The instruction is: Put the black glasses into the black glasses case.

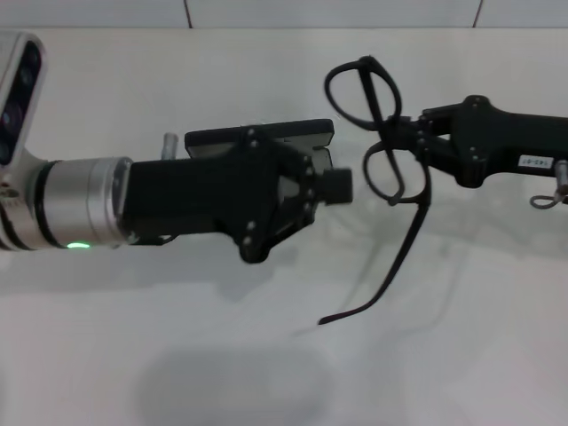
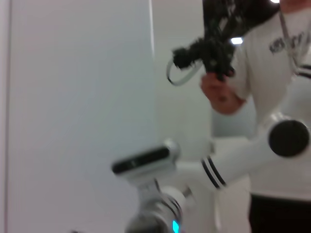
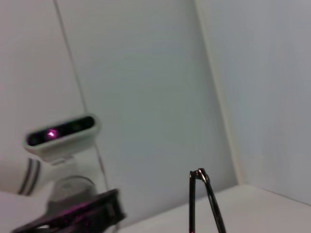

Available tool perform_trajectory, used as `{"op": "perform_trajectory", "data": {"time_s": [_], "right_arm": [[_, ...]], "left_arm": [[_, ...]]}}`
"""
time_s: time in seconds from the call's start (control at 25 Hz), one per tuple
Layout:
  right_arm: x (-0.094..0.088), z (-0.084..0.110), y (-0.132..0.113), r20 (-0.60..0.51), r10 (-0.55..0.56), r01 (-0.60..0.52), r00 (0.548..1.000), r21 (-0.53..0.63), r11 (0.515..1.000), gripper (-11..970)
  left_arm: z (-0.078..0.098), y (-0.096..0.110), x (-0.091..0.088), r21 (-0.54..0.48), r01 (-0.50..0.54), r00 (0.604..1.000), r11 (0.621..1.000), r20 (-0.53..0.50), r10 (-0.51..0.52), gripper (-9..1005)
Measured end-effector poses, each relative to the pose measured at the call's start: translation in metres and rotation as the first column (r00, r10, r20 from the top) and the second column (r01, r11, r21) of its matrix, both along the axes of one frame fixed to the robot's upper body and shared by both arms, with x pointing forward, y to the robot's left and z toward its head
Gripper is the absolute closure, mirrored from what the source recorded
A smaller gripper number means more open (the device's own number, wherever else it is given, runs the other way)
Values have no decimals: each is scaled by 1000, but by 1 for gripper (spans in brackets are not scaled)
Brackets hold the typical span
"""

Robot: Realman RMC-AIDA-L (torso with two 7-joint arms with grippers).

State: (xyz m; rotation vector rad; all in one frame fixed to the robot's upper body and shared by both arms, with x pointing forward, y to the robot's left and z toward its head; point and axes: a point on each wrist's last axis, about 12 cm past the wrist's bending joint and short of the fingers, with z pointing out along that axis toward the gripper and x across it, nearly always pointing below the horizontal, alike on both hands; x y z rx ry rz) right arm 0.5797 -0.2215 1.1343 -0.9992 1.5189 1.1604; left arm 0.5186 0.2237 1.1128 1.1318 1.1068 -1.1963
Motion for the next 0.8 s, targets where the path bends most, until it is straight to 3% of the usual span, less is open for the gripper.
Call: {"op": "perform_trajectory", "data": {"time_s": [0.32, 0.6, 0.8], "right_arm": [[1, 4, -35, 52, -112, 114, 992, -26, 993, 904], [4, 13, -49, 58, -174, 173, 983, 18, 985, 904], [4, 13, -45, 5, -200, 199, 980, 79, 977, 904]], "left_arm": [[-8, 21, -10, 159, 77, 991, 984, -121, -58, 983], [-26, 31, -29, 205, 76, 981, 976, -189, -37, 981], [-37, 23, -33, 198, 54, 976, 979, -219, -9, 980]]}}
